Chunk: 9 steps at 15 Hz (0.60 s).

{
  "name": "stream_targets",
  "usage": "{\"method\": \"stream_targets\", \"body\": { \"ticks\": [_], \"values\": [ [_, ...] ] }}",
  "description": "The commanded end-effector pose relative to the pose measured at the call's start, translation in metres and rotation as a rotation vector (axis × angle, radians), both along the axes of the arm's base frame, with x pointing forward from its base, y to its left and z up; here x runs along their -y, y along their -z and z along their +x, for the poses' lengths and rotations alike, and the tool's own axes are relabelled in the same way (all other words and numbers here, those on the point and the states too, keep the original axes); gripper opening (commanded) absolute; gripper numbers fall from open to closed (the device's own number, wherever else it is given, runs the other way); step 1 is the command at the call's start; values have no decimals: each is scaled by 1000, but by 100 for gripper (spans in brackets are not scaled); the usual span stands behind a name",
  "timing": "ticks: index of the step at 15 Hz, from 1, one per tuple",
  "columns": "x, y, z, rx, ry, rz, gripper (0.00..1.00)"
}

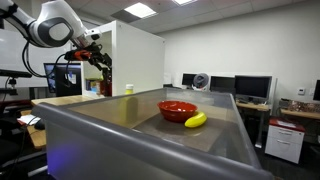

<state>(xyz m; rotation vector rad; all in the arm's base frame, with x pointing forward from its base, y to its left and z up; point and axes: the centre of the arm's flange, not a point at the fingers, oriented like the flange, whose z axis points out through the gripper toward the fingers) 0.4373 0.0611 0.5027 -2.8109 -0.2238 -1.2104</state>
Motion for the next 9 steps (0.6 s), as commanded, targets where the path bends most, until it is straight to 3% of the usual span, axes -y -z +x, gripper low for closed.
{"method": "stream_targets", "body": {
  "ticks": [1,2,9],
  "values": [
    [0,3,7,-6,17,-9,100],
    [-1,3,6,-5,16,-10,80],
    [-4,-5,-5,3,-5,9,44]
  ]
}}
